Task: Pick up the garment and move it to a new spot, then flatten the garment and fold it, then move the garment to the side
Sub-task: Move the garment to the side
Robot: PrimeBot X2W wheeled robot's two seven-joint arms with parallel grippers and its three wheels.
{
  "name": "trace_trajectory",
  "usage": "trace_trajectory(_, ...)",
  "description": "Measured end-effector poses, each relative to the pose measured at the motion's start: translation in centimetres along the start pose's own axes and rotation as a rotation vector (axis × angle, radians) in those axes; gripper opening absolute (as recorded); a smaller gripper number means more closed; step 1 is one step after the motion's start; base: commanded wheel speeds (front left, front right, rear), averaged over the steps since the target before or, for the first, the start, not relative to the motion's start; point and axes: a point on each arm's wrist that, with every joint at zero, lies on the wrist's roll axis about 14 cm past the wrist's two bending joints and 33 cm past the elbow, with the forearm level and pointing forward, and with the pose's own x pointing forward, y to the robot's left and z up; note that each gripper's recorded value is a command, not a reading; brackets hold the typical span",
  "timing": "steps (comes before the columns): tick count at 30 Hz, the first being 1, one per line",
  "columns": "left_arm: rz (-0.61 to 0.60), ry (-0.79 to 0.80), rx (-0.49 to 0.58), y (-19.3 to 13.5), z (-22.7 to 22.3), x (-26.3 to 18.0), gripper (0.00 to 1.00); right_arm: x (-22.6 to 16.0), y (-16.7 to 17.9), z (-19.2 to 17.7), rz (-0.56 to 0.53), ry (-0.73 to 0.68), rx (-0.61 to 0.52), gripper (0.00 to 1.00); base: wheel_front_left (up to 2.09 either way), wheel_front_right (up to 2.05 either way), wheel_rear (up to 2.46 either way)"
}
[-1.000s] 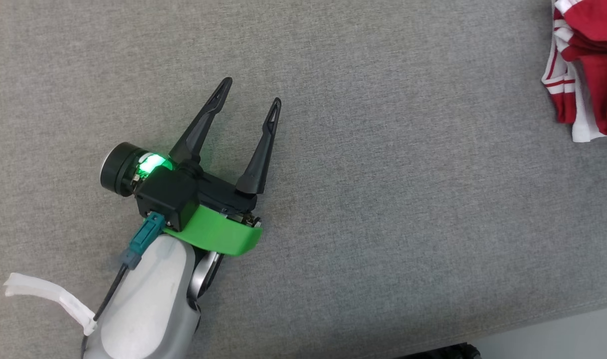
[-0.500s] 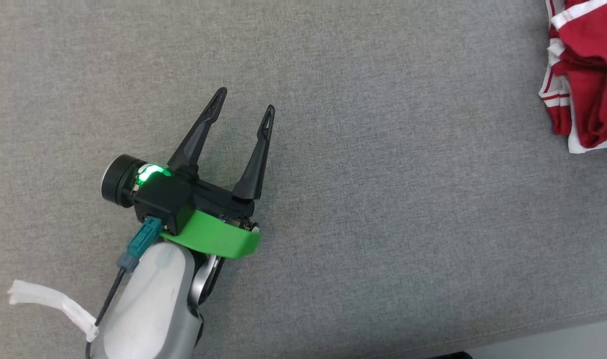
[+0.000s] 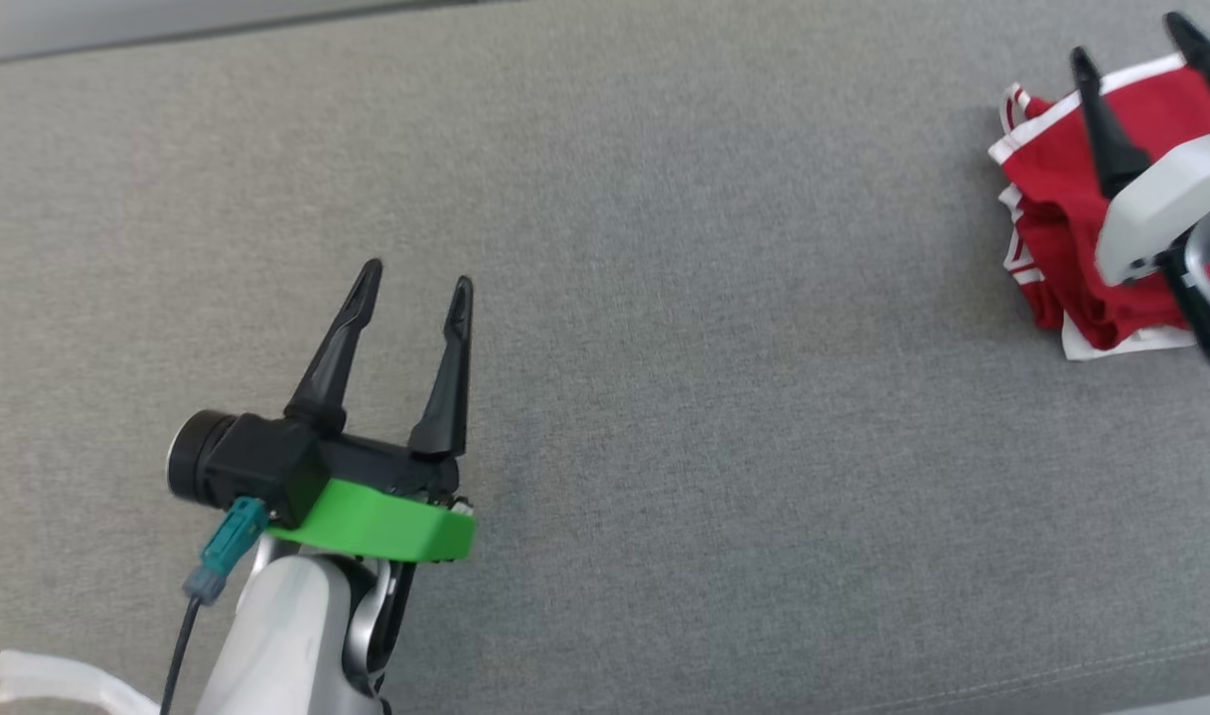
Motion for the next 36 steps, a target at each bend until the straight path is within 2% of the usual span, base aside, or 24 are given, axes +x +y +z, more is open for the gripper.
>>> trace_trajectory(10,0.124,-0.107,0.05,2.4,5.4,-4.1,1.0,-4.7,7.3,6.6,0.093,-0.297,0.333,1.0,0.0,0.0,0.0)
trace_trajectory(13,0.144,-0.122,0.052,2.6,6.1,-5.2,1.0,-6.3,9.0,6.8,0.095,-0.35,0.393,1.0,0.0,0.0,0.0)
trace_trajectory(18,0.173,-0.114,0.052,2.8,6.2,-7.2,1.0,-8.8,12.8,5.3,0.103,-0.348,0.521,1.0,0.0,0.0,0.0)
trace_trajectory(21,0.206,-0.086,0.009,3.1,5.1,-8.5,1.0,-10.1,14.1,4.5,0.098,-0.338,0.55,1.0,0.0,0.0,0.0)
trace_trajectory(25,0.207,-0.067,0.025,2.9,4.7,-8.9,1.0,-10.9,15.4,3.8,0.11,-0.319,0.545,1.0,0.0,0.0,0.0)
trace_trajectory(36,0.248,-0.044,0.051,3.4,4.1,-9.5,1.0,-11.9,14.1,5.1,0.075,-0.378,0.579,1.0,0.0,0.0,0.0)
